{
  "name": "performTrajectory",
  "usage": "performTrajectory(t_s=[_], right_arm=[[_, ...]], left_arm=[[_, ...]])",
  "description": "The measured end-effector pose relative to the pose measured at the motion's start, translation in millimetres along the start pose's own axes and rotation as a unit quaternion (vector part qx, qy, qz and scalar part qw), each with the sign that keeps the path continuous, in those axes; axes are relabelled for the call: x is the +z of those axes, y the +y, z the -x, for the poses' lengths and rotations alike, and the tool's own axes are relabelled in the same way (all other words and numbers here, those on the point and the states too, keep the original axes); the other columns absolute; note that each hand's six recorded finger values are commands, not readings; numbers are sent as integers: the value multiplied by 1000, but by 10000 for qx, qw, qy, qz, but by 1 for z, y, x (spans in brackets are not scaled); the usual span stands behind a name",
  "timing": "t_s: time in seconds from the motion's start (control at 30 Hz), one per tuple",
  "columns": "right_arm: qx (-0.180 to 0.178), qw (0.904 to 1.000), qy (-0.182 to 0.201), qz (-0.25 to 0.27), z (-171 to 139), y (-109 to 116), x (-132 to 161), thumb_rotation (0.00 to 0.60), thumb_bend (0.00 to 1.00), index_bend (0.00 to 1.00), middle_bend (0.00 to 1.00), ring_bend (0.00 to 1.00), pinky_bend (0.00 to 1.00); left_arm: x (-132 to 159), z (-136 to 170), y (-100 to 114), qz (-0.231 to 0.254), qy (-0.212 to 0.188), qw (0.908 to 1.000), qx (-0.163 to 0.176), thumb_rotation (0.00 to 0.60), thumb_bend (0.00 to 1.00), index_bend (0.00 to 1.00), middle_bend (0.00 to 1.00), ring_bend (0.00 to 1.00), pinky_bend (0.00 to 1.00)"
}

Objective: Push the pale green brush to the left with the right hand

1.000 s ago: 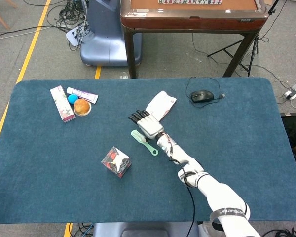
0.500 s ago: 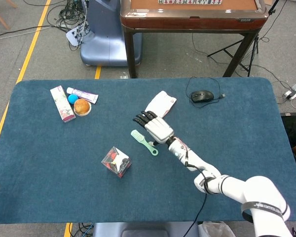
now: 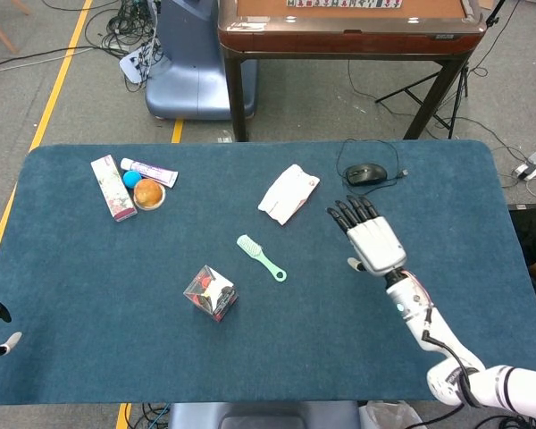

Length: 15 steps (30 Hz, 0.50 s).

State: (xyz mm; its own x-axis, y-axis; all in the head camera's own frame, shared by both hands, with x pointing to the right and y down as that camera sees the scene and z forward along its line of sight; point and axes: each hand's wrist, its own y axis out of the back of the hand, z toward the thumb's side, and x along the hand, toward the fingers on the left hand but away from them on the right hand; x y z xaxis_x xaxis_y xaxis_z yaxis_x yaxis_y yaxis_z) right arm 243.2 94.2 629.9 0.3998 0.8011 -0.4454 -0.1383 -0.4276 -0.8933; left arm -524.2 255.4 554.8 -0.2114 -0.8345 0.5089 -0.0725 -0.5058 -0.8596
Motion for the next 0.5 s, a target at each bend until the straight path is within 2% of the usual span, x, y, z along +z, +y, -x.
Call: performTrajectory(t_s=[0.3,0.5], right_arm=[[-9,9958,-880,-233,-53,3,-46,600,0,117,102,0,107],[12,9870,-1587,-266,-103,1,-74,600,0,117,102,0,107]], left_arm=[[7,1,0,117,-104,9999,-24,600,170,565,486,344,476],[15,3,2,116,-243,9996,4,600,170,555,487,344,476]])
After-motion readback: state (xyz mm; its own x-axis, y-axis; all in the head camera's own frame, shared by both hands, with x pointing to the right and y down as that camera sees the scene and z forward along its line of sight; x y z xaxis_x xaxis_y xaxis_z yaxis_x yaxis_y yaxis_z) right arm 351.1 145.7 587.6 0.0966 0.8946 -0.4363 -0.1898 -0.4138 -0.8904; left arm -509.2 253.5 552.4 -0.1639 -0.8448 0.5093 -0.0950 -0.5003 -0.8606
